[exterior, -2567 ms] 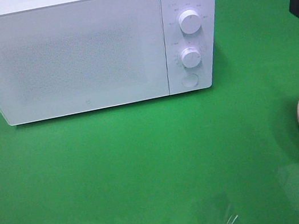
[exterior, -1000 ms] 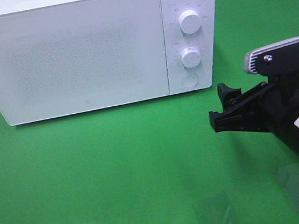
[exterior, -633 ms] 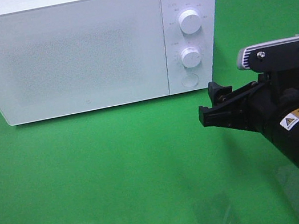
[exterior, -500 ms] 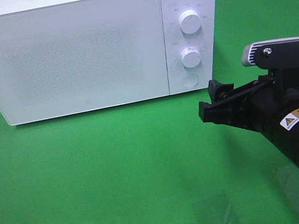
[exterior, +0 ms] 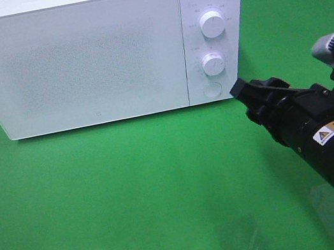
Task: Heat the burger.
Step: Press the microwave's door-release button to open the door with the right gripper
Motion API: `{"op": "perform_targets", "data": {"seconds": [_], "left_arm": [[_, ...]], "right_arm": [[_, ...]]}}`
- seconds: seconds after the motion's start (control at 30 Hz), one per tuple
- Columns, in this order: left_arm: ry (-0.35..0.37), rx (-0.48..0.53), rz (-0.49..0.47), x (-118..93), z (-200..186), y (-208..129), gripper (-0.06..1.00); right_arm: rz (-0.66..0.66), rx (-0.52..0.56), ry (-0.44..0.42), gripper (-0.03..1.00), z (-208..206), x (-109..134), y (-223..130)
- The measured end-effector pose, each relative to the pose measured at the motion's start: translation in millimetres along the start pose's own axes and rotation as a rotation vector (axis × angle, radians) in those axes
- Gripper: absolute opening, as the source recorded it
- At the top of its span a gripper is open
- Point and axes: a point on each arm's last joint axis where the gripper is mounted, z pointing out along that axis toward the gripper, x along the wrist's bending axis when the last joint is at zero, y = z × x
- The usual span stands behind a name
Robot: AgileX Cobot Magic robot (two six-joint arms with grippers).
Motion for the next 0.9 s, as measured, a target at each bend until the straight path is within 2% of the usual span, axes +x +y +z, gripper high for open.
{"op": "perform_targets", "data": {"seconds": [0.03,0.07,0.1,0.17,0.27,0.3,0.33,0.4,0.5,0.53,0.57,0.6,0.9], "left_arm": [[0.000,0.000,0.000,0.0,0.0,0.0,0.98],[0.000,0.000,0.000,0.0,0.0,0.0,0.98],[0.000,0.000,0.000,0.0,0.0,0.0,0.98],[0.000,0.000,0.000,0.0,0.0,0.0,0.98],[0.000,0.000,0.000,0.0,0.0,0.0,0.98],[0.000,0.000,0.000,0.0,0.0,0.0,0.98],[0.000,0.000,0.000,0.0,0.0,0.0,0.98],[0.000,0.000,0.000,0.0,0.0,0.0,0.98],[0.000,0.000,0.000,0.0,0.0,0.0,0.98],[0.000,0.000,0.000,0.0,0.0,0.0,0.98],[0.000,0.000,0.000,0.0,0.0,0.0,0.98],[0.000,0.000,0.000,0.0,0.0,0.0,0.98],[0.000,0.000,0.000,0.0,0.0,0.0,0.98]], "right_arm": [[0.000,0.000,0.000,0.47,0.0,0.0,0.0],[0.115,0.000,0.000,0.41,0.0,0.0,0.0],[0.115,0.000,0.000,0.41,0.0,0.0,0.0],[0.283,0.001,0.001,0.31,0.0,0.1,-0.1],[0.321,0.004,0.006,0.28,0.0,0.6,-0.3],[0.403,0.013,0.017,0.24,0.0,1.7,-0.8],[0.403,0.013,0.017,0.24,0.0,1.7,-0.8],[0.577,0.034,0.038,0.15,-0.2,4.1,-2.0],[0.612,0.038,0.038,0.13,-0.2,4.3,-2.3],[0.682,0.054,0.026,0.07,-0.2,3.8,-3.8],[0.682,0.054,0.026,0.07,-0.2,3.8,-3.8],[0.719,0.070,0.009,0.01,-0.3,2.9,-5.6],[0.759,0.088,-0.010,0.00,1.3,4.8,-8.1]]}}
